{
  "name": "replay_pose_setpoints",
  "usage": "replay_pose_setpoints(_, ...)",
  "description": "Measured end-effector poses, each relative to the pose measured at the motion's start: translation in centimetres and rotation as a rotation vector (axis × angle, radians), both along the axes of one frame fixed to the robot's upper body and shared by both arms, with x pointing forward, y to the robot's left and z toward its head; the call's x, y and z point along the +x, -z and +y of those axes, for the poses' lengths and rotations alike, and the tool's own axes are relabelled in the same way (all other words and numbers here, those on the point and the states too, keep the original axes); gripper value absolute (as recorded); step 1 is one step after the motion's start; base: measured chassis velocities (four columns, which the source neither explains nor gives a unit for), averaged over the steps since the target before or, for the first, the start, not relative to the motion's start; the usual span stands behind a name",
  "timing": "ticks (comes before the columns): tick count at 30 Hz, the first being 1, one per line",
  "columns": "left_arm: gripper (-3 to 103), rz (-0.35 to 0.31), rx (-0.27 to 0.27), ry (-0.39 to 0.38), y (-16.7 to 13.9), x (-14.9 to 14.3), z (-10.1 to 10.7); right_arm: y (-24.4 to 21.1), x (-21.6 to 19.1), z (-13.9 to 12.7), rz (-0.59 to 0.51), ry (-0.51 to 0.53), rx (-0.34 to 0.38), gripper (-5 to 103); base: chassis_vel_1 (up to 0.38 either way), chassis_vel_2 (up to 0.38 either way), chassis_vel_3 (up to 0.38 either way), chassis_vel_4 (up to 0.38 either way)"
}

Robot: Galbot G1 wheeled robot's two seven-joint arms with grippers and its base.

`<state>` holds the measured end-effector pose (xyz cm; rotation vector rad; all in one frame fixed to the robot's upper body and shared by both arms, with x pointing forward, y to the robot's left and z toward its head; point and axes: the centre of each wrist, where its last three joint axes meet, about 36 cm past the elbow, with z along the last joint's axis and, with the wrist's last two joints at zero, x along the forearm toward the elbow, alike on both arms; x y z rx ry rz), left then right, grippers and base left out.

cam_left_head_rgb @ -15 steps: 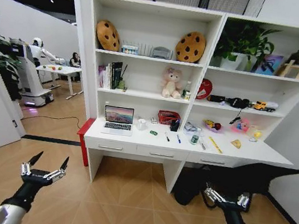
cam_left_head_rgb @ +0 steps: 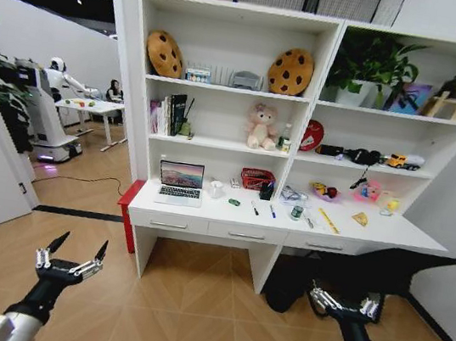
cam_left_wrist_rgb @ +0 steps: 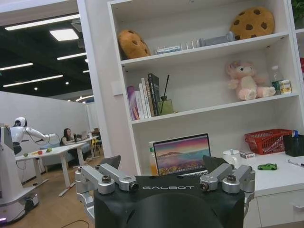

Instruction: Organize the objects on the table.

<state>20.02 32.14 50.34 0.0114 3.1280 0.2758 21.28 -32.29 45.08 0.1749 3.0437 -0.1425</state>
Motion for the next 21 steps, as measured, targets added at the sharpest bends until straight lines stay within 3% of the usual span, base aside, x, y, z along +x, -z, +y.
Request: replay_pose_setpoints(21,98,0.023,0.012,0.034,0.04,0.09,0.12,0.94,-0.18,0.13,0.013,-0.005,-0.002,100,-0.01,0.01,0.012,-0.007)
